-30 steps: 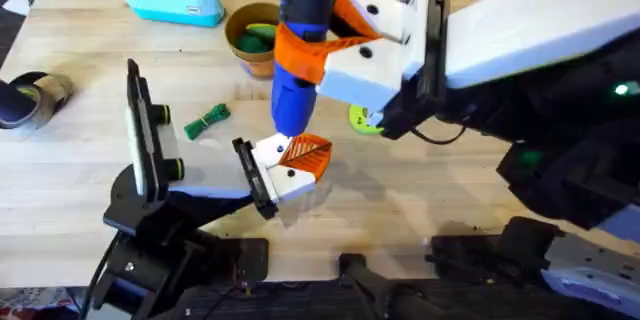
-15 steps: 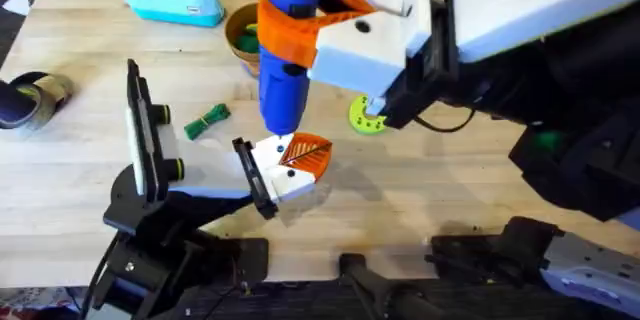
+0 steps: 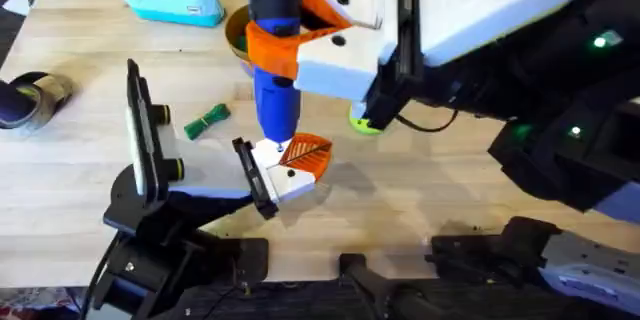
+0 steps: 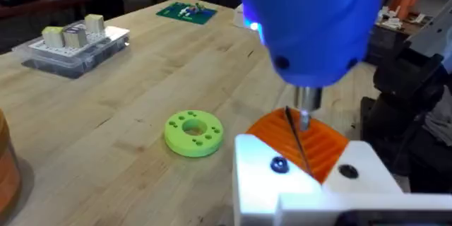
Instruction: Pick up the gripper from the table and insert it into the empty holder that is missing its gripper. Then pick up a screw, insert it into the mounting hole, and use the screwdriver to tighten it. Finally, clean up the table by picking up the vegetable and placing it into the bucket.
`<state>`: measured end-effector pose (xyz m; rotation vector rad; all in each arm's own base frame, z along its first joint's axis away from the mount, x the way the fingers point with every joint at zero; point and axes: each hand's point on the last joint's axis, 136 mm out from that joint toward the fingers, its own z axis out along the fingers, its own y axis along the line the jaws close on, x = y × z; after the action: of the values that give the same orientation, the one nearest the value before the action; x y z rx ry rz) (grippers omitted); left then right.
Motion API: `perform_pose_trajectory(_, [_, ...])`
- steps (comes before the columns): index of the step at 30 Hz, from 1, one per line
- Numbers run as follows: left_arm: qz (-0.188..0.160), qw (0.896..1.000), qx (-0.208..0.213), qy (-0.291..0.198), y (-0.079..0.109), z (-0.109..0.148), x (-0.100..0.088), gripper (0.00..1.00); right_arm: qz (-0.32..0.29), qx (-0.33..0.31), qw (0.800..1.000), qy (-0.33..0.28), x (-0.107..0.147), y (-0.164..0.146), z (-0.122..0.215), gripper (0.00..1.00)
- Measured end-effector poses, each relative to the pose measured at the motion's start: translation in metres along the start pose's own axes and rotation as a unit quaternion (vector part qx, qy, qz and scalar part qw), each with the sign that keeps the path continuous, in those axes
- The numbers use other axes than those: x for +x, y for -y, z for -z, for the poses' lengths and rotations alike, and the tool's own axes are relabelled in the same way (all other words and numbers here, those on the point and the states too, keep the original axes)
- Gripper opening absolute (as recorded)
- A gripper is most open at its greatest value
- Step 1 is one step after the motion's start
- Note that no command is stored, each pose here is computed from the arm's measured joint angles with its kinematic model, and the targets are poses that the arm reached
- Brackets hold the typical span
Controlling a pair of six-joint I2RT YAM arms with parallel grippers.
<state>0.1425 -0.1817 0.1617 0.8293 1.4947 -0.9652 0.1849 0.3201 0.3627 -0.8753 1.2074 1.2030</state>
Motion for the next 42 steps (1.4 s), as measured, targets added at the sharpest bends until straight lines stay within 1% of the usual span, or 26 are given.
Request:
perform_pose_trajectory(11, [0.000,1.000,0.000,0.000,0.000,0.000,0.000,0.013,0.013,-0.008,1.000,-0.004,0.002,-0.002,-0.001,0.052])
perform_pose_trajectory(21, [0.000,1.000,0.000,0.000,0.000,0.000,0.000,0.013,0.010,-0.012,1.000,-0.012,0.008,-0.002,-0.003,0.051])
perform_pose_trajectory(29, [0.000,1.000,0.000,0.000,0.000,0.000,0.000,0.013,0.003,-0.012,1.000,-0.024,0.019,0.002,-0.006,0.052])
perform_pose_trajectory(42, [0.000,1.000,0.000,0.000,0.000,0.000,0.000,0.013,0.002,-0.012,1.000,-0.027,0.022,0.004,-0.008,0.053])
